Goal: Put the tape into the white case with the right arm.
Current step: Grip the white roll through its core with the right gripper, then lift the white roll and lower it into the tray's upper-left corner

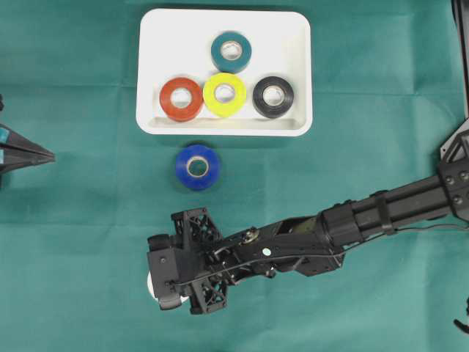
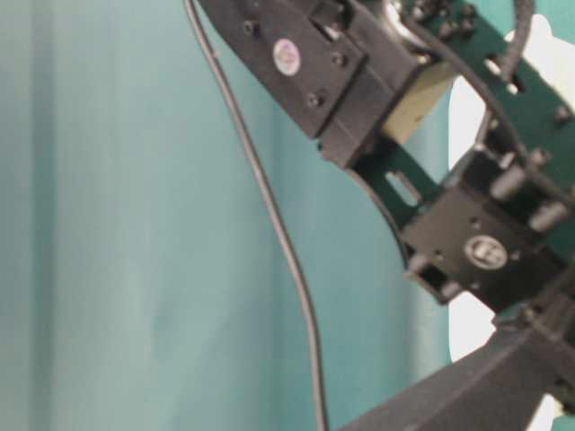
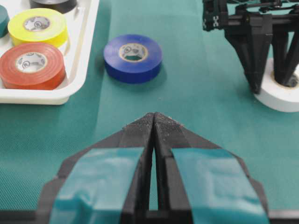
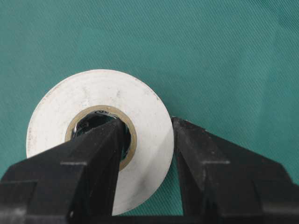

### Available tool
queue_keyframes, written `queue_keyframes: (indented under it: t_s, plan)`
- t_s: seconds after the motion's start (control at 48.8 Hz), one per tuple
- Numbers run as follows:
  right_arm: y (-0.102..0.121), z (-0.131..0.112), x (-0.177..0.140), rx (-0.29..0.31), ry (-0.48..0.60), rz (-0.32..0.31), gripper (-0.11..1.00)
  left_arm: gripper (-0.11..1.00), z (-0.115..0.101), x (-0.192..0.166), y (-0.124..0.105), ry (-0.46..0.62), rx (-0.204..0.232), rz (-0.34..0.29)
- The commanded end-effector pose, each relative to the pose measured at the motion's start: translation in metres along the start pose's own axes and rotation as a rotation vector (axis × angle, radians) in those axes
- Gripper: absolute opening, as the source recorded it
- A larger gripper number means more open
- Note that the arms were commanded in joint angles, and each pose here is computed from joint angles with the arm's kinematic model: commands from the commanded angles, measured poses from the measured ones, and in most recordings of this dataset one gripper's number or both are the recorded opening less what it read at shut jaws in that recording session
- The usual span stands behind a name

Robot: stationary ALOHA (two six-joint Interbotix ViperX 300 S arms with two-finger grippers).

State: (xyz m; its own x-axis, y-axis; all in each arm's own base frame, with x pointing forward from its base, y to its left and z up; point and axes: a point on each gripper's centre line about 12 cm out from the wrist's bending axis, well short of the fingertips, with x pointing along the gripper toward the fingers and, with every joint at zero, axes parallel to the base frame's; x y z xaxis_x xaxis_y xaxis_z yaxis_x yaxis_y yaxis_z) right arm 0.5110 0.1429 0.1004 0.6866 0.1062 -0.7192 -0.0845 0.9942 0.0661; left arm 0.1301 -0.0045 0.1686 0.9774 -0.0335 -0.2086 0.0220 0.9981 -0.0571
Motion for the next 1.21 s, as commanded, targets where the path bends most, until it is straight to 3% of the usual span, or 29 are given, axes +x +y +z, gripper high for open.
queue_keyframes:
  t_s: [0.0, 0.266, 0.471, 0.737, 0.86, 1.188]
  plan:
    - [0.004, 0.036, -0.031, 0.007, -0.085, 0.012, 0.03, 0.0, 0.004, 0.0, -0.001, -0.012, -0.001, -0.003]
    - [0.001, 0.051, -0.062, 0.014, -0.07, -0.035, 0.02, 0.0, 0.004, 0.0, -0.001, -0.012, -0.001, -0.003]
    - [-0.005, 0.051, -0.067, 0.023, -0.05, -0.06, 0.02, 0.0, 0.004, 0.0, -0.001, -0.012, -0.001, -0.003]
    - [-0.032, 0.058, -0.073, 0.065, -0.049, -0.107, 0.02, 0.0, 0.004, 0.0, -0.001, -0.012, -0.001, -0.003]
    - [-0.051, 0.065, -0.08, 0.092, -0.065, -0.132, 0.02, 0.0, 0.004, 0.0, -0.001, -0.012, -0.001, -0.003]
    - [-0.138, 0.063, -0.101, 0.196, -0.033, -0.285, 0.02, 0.0, 0.004, 0.0, -0.001, -0.012, -0.001, -0.003]
